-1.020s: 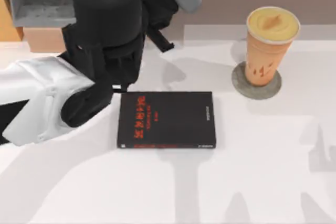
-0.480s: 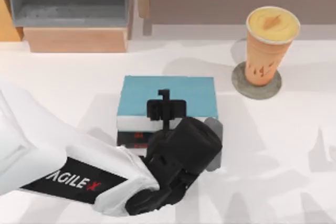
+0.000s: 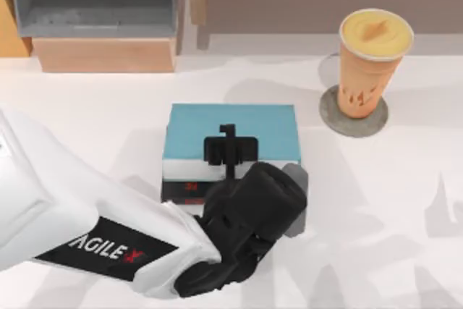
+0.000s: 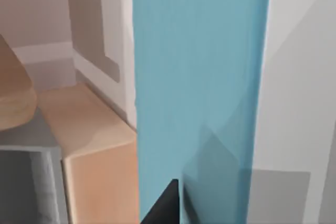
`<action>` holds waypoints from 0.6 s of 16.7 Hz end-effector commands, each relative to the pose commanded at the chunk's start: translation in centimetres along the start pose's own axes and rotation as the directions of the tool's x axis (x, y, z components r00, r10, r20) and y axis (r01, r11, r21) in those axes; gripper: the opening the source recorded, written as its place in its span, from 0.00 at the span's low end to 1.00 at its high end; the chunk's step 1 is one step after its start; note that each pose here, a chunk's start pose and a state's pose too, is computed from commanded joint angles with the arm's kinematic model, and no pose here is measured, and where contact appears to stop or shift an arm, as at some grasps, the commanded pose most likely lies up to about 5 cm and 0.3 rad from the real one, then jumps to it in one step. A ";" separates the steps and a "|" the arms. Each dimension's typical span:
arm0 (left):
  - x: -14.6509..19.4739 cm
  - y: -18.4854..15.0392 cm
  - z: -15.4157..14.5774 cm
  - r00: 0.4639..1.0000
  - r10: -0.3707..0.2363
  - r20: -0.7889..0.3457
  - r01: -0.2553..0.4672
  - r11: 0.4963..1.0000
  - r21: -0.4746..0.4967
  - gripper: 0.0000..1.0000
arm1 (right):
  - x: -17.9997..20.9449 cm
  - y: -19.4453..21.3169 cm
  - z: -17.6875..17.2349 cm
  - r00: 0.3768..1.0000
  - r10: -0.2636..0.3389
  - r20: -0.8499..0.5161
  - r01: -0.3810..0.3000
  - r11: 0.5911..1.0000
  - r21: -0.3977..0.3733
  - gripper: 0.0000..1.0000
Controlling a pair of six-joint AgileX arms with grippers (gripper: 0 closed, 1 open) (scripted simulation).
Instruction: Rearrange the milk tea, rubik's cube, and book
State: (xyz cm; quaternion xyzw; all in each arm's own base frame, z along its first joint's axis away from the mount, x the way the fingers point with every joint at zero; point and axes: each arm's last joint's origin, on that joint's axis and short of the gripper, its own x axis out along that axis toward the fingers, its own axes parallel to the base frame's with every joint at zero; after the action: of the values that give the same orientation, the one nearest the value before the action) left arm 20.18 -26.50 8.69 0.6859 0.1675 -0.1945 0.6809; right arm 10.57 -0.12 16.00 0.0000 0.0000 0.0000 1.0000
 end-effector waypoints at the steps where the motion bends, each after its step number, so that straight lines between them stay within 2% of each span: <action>1: 0.1 -0.1 0.0 1.000 -0.003 -0.001 0.003 1.000 0.002 0.00 | 0.0 0.0 0.0 1.000 0.000 0.000 0.000 1.000 0.000 1.00; 4: 0.2 -0.2 0.0 1.000 -0.004 -0.001 0.004 1.000 0.002 0.00 | 0.0 0.0 0.0 1.000 0.000 0.000 0.000 1.000 0.000 1.00; 10: 0.2 -0.2 0.0 1.000 -0.004 -0.001 0.004 1.000 0.002 0.45 | 0.0 0.0 0.0 1.000 0.000 0.000 0.000 1.000 0.000 1.00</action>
State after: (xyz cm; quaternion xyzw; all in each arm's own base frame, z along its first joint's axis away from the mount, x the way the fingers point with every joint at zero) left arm 20.23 -26.46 8.48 0.6864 0.1687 -0.1957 0.6798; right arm 10.57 -0.12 16.00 0.0000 0.0000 0.0000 1.0000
